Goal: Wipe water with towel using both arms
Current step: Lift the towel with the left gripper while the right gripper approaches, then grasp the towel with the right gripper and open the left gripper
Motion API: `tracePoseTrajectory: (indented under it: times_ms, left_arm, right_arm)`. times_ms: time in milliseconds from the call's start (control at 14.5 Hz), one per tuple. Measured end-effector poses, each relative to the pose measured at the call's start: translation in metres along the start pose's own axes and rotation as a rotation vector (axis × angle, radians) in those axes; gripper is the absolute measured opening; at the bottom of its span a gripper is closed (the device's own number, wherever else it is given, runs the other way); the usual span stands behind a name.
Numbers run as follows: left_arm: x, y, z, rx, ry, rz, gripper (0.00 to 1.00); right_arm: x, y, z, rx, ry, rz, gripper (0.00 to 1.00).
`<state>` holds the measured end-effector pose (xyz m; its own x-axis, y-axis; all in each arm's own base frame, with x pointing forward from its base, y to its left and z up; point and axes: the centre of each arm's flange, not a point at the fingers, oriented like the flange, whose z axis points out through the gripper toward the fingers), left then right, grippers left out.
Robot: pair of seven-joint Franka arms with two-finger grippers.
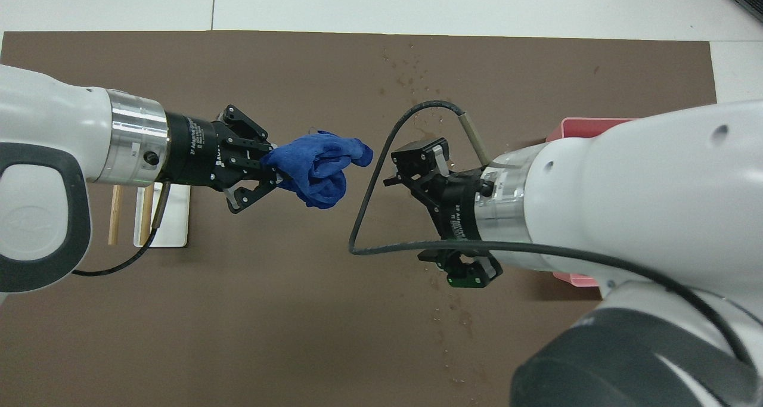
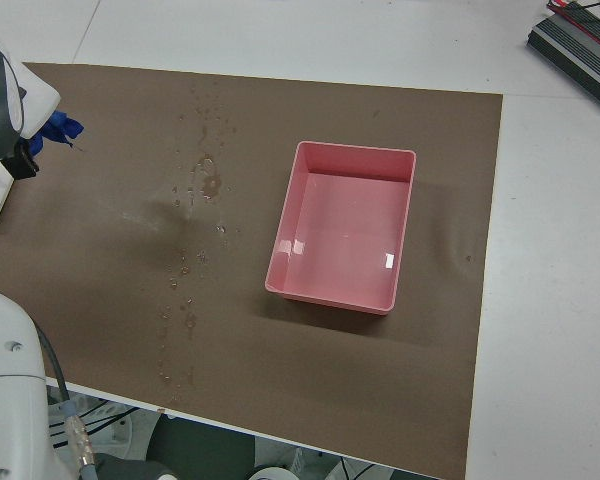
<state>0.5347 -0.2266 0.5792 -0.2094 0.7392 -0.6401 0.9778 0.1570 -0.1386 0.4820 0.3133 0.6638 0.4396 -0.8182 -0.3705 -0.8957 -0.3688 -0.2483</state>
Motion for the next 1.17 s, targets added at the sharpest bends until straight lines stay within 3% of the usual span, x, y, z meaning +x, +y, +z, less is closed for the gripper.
tracePoseTrajectory:
  times_ms: [206, 551, 1170]
  left_arm:
    - [-0.008, -0.007, 0.002, -0.002, -0.003, -0.001, 0.18]
    - [-0.018, -0.024, -0.013, -0.001, 0.000, 0.019, 0.18]
    - [-0.029, -0.036, -0.024, -0.013, -0.029, 0.032, 0.18]
  right_arm:
    - [-0.016, -0.011, 0.015, 0.070, -0.021, 0.082, 0.98]
    - [-0.003, -0.032, 0.022, 0.180, -0.038, 0.151, 0.93]
    - [-0.022, -0.029, 0.045, 0.155, -0.045, 0.142, 0.87]
